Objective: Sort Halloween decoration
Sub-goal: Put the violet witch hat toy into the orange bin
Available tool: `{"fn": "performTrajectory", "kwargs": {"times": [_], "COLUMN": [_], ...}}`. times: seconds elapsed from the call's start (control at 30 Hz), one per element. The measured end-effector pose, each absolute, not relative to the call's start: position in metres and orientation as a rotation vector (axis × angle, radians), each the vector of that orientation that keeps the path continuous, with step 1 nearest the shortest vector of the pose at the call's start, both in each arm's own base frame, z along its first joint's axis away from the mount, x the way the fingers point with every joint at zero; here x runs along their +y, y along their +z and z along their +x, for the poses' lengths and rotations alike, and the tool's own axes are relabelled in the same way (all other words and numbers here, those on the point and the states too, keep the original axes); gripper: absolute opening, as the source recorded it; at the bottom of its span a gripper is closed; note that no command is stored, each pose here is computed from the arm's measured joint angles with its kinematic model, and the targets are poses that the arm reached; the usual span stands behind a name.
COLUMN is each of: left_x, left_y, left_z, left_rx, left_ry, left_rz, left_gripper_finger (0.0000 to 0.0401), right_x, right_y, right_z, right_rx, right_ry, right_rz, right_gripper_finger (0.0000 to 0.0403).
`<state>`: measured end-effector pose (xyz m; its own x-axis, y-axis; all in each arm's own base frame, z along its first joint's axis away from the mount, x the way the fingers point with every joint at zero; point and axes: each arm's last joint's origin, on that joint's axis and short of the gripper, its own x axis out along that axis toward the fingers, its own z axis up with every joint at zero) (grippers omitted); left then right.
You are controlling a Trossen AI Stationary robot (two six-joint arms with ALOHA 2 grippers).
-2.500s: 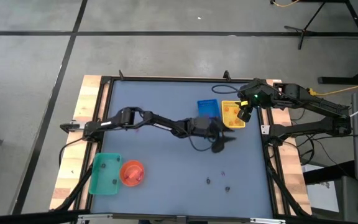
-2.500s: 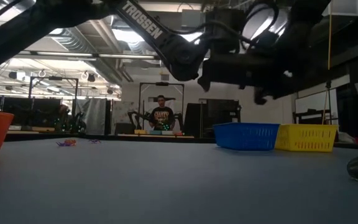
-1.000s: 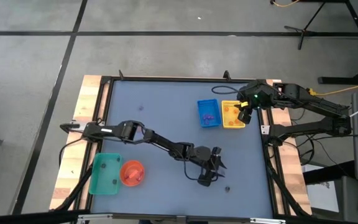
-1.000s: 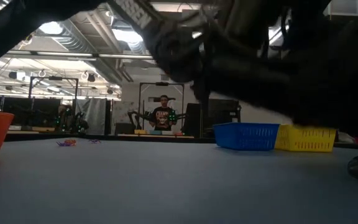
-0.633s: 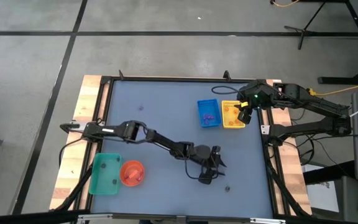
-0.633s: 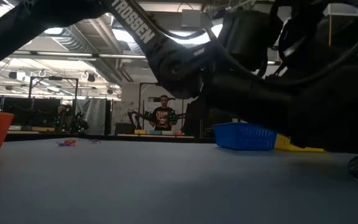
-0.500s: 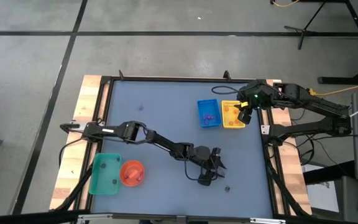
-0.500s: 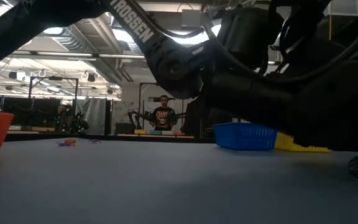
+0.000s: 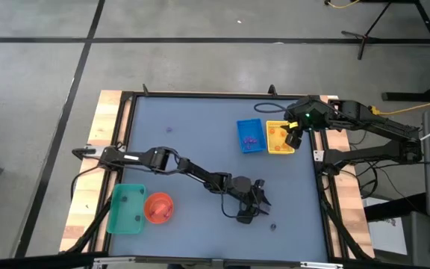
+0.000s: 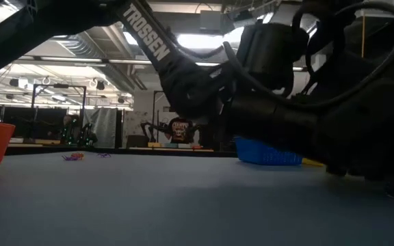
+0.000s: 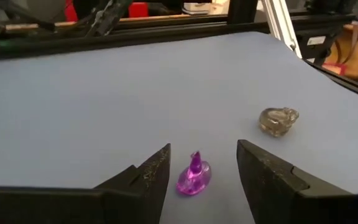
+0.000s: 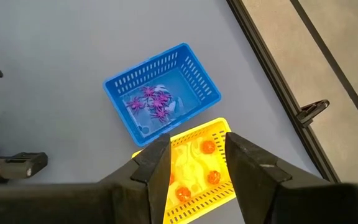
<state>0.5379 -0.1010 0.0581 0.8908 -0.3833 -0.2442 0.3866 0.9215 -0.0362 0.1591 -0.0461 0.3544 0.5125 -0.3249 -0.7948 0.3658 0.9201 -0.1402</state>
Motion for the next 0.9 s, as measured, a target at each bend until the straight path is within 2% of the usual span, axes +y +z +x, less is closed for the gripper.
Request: {"fn": "performTrajectory", "kwargs": {"times": [0.9], "left_x": [-0.0996], "left_y": [0.0578], "left_z": [0.5384], "left_rx": [0.237], "left_ry": [-0.397], "left_rz": [0.0], "left_gripper_finger": [0.0164], "right_x": [-0.0462], "right_y": [0.3549], "right_z": [0.1597], "right_rx": [0.937], "right_ry": [-0.416], "right_rz": [0.047], "right_gripper_finger": [0.0152]}}
